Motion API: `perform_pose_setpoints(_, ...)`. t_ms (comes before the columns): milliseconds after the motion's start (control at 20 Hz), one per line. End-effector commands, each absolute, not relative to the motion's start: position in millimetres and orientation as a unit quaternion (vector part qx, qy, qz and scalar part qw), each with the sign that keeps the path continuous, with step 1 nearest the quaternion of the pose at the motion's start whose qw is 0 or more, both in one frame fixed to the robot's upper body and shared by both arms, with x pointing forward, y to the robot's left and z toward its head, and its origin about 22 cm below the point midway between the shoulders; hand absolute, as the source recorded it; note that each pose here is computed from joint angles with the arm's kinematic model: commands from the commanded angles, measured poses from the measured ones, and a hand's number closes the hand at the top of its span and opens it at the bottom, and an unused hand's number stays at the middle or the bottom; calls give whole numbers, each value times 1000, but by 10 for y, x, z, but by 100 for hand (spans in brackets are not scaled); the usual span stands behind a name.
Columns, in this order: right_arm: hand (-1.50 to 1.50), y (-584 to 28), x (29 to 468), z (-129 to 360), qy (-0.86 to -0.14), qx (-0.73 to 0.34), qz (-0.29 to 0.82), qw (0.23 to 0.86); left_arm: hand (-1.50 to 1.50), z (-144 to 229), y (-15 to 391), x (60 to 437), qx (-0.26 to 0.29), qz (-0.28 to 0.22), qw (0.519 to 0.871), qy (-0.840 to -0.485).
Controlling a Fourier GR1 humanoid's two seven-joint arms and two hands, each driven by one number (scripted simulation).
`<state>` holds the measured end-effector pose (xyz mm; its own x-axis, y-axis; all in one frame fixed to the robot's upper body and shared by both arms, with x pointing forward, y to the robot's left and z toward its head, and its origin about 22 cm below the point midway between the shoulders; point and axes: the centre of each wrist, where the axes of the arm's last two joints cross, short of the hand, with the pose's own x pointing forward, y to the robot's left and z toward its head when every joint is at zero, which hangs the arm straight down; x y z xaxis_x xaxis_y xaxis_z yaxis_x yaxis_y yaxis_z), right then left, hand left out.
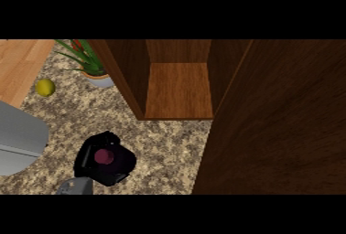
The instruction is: Pick up the wine, place it into the cabinet and close the cabinet
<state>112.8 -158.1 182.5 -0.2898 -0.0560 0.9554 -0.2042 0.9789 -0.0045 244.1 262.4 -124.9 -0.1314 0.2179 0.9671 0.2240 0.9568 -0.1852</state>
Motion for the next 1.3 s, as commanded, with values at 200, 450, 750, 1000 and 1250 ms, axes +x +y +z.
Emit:
perform_pose_setpoints(200, -150, -1747, 765, 2073, -823, 91, 53, 558, 150, -822, 2325, 2421, -189, -27, 623, -759)
perform_pose_setpoints(450, -150, -1840, 720, 2126, -826, 87, 65, 554, 150, -664, 1959, 2359, -201, -22, 631, -749)
perform_pose_setpoints(750, -150, -1778, 780, 2061, -817, 80, 51, 569, 150, -194, 1743, 2349, -179, -27, 610, -771)
perform_pose_setpoints(1000, -150, -1798, 724, 2141, -823, 98, 54, 557, 150, -213, 1590, 2531, -125, -23, 605, -786)
perform_pose_setpoints(1250, -150, -1845, 713, 2115, -818, 82, 55, 566, 150, -34, 1492, 2709, -100, -27, 606, -788)
